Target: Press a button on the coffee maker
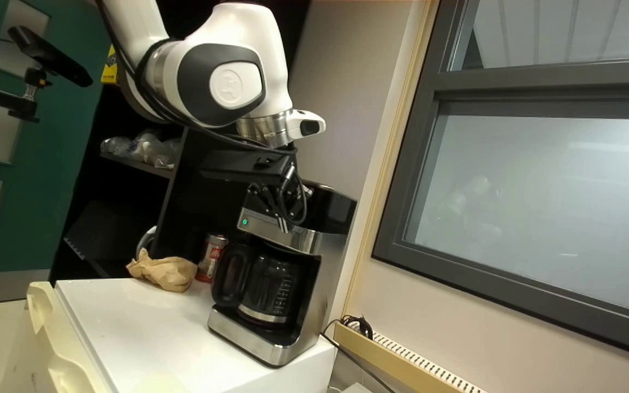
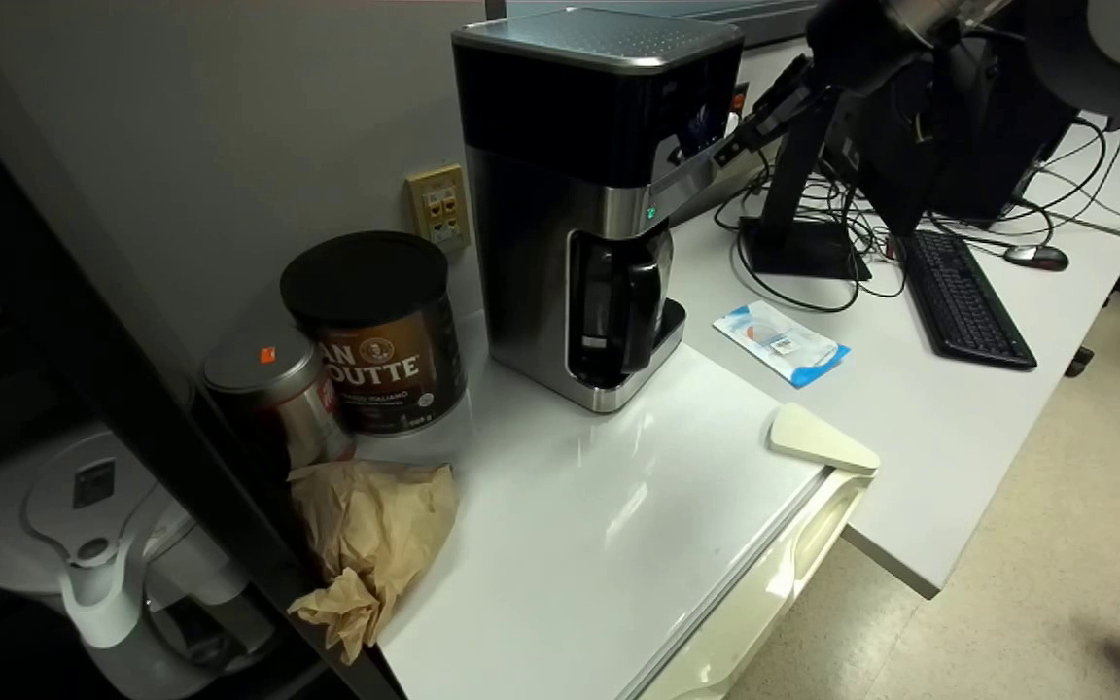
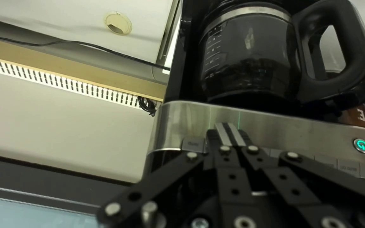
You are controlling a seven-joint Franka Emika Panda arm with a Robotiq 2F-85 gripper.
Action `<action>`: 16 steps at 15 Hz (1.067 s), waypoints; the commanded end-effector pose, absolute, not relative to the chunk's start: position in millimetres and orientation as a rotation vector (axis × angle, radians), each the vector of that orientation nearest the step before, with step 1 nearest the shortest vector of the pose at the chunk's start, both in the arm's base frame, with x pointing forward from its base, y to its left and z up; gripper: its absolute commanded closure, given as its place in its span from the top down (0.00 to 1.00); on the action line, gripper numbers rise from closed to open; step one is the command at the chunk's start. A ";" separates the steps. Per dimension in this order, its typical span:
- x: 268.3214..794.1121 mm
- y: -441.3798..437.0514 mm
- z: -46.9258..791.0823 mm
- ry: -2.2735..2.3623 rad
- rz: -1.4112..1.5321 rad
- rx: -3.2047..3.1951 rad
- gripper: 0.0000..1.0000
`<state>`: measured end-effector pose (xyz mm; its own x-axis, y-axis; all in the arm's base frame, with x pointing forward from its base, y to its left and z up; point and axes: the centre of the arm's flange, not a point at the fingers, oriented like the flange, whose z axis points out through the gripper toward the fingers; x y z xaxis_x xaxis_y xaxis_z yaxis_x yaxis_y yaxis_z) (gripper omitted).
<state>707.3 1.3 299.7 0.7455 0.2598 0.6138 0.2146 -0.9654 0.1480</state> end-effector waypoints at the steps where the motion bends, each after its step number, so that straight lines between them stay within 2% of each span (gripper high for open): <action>1: 720.0 2.9 299.2 0.392 1.040 2.865 0.01; 16: 725.4 -1.8 296.9 0.376 1.033 2.865 0.00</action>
